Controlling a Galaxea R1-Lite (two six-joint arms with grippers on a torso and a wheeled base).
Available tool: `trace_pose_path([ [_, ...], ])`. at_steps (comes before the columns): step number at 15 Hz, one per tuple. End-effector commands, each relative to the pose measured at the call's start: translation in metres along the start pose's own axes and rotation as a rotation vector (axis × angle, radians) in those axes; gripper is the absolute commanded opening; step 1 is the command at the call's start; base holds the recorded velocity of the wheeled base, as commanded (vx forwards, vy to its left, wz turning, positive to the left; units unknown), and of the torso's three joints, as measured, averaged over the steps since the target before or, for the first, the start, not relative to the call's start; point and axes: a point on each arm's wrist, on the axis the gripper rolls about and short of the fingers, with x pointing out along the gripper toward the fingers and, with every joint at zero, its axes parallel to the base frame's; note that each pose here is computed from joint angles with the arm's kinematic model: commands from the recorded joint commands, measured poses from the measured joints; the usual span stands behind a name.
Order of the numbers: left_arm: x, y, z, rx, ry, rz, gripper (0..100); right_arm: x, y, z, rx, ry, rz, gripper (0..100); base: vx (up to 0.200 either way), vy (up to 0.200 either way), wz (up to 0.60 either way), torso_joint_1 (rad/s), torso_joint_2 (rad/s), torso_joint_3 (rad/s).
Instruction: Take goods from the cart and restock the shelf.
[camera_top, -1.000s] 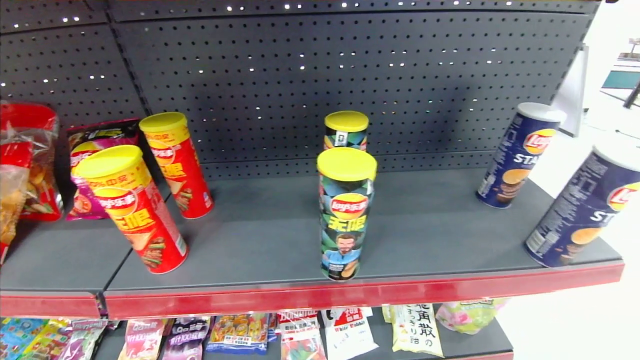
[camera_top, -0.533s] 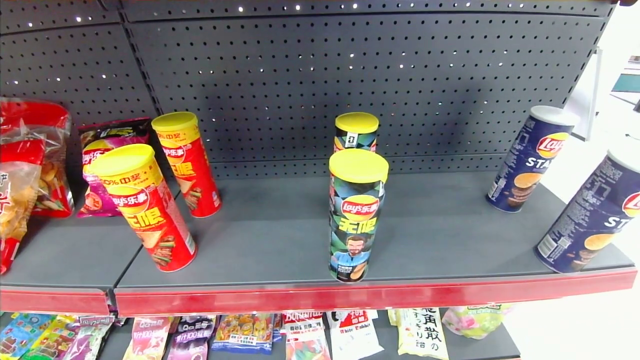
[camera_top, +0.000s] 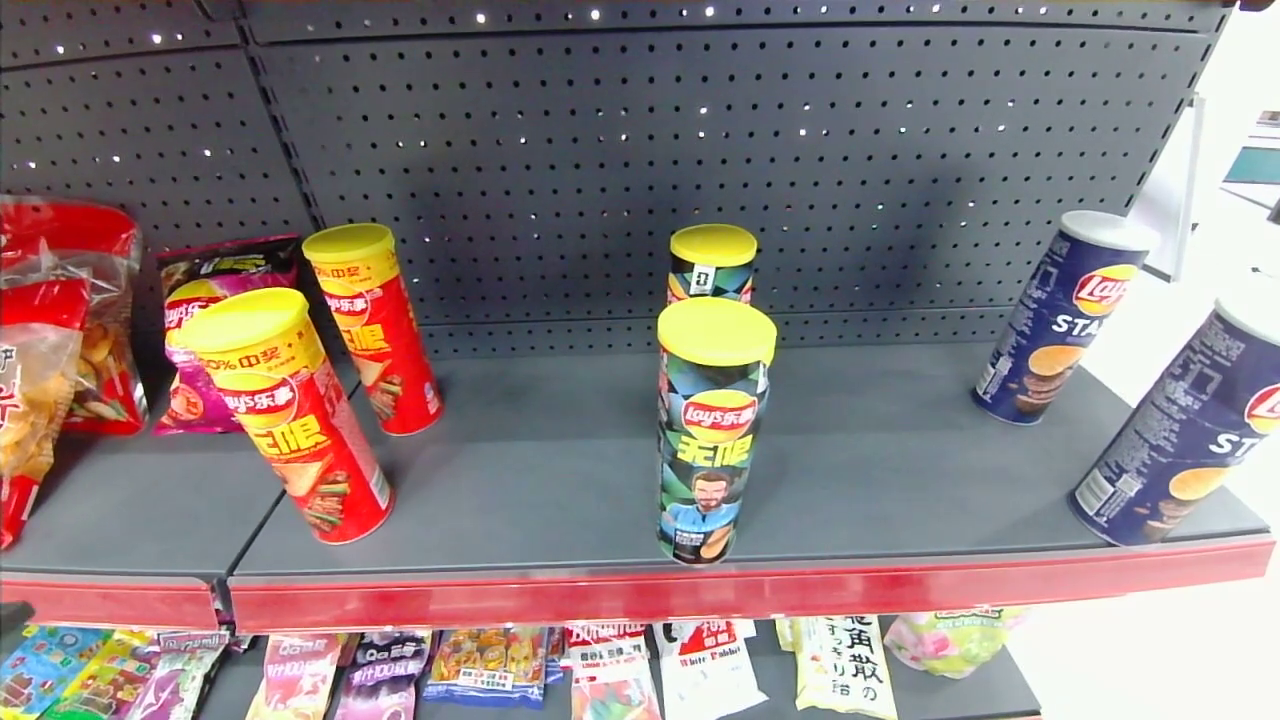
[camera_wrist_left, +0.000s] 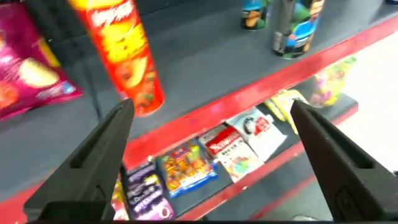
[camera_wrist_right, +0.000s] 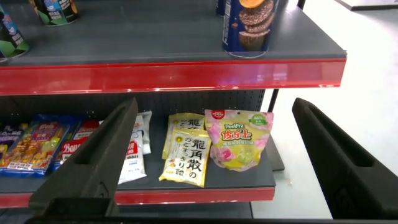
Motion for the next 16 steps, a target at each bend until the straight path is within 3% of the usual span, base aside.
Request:
trace_pose_path([
  [1,0.044,0.021,0.03,0.023,0.094,-0.052,100,0.0,0.0,0.0,0.0,0.0,0.001,100,0.0,0.0,0.0,0.0,0.0,0.0],
  [3,0.078,0.028,0.048,0.102,0.066,-0.132,100,0.0,0.0,0.0,0.0,0.0,0.001,100,0.0,0.0,0.0,0.0,0.0,0.0],
  [5,0.11,0.029,0.069,0.132,0.027,-0.164,100,0.0,0.0,0.0,0.0,0.0,0.001,100,0.0,0.0,0.0,0.0,0.0,0.0],
  [8,0.154,0.025,0.097,0.153,-0.027,-0.191,100,0.0,0.0,0.0,0.0,0.0,0.001,100,0.0,0.0,0.0,0.0,0.0,0.0],
  [12,0.17,0.015,0.11,0.163,-0.056,-0.244,100,0.0,0.0,0.0,0.0,0.0,0.001,100,0.0,0.0,0.0,0.0,0.0,0.0],
  [16,0.183,0.007,0.119,0.162,-0.061,-0.222,100,0.0,0.0,0.0,0.001,0.0,0.001,100,0.0,0.0,0.0,0.0,0.0,0.0],
])
